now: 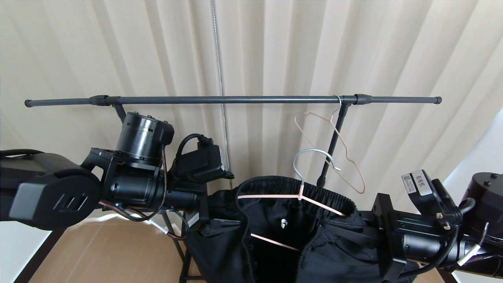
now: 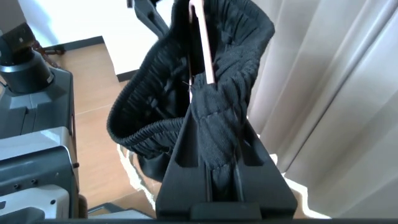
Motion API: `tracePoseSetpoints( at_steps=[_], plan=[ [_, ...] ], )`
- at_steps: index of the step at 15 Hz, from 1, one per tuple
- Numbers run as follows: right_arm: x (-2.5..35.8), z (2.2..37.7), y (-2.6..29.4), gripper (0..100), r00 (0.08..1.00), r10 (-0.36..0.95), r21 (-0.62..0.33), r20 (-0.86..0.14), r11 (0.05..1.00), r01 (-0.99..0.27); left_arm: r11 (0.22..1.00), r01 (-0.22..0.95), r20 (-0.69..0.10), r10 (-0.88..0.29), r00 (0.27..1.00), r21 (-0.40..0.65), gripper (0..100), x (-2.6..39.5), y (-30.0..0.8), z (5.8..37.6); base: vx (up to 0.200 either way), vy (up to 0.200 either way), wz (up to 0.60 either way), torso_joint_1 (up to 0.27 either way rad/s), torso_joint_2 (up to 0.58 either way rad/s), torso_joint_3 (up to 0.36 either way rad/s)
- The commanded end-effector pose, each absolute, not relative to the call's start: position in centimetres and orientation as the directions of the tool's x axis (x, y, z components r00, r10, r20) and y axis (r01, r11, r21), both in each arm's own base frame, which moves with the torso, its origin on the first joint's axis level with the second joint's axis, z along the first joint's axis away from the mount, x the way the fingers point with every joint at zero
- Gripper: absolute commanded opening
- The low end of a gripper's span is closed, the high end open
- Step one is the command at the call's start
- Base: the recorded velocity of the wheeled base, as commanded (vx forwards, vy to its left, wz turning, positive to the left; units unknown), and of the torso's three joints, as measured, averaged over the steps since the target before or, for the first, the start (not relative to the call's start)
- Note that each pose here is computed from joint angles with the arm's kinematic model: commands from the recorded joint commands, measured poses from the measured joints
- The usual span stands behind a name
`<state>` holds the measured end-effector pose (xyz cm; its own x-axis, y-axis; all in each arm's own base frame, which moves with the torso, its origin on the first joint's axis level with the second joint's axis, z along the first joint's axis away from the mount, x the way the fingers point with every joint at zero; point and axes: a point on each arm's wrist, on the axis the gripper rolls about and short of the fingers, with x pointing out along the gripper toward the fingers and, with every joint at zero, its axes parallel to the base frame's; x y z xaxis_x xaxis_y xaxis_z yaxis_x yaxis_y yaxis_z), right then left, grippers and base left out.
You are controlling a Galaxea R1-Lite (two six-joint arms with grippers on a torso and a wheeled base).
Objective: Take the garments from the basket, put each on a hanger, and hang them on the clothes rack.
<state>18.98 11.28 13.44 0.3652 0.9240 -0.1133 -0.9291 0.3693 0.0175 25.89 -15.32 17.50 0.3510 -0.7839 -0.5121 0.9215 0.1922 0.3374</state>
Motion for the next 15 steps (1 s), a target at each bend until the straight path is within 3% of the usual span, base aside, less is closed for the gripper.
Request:
tracePoseSetpoints(
  at_steps=[1, 6, 14, 15],
  plan=[
    [19.12, 13.59, 11.42, 0, 0.356, 0.930, 0.002, -0.096, 0.358, -0.934, 0.179, 0.929, -0.525, -0.783, 0.333, 0.323, 100, 26.04, -15.78, 16.90, 0.000, 0.000, 0.00, 0.000, 0.00, 0.000],
    [19.89, 14.06, 11.91, 0, 0.285, 0.956, -0.021, -0.064, 0.284, -0.959, 0.182, 0.932, -0.532, -0.779, 0.331, 0.312, 100, 26.39, -15.87, 16.51, 0.000, 0.000, 0.00, 0.000, 0.00, 0.000],
    [19.89, 14.01, 11.92, 0, 0.281, 0.958, -0.038, -0.048, 0.280, -0.959, 0.189, 0.936, -0.526, -0.785, 0.326, 0.297, 100, 26.49, -16.46, 16.68, 0.000, 0.000, 0.00, 0.000, 0.00, 0.000],
    [19.89, 14.01, 11.92, 0, 0.283, 0.958, -0.038, -0.048, 0.281, -0.959, 0.190, 0.936, -0.526, -0.785, 0.326, 0.296, 0, 26.46, -16.44, 16.72, 0.000, 0.000, 0.00, 0.000, 0.00, 0.000]
  ],
)
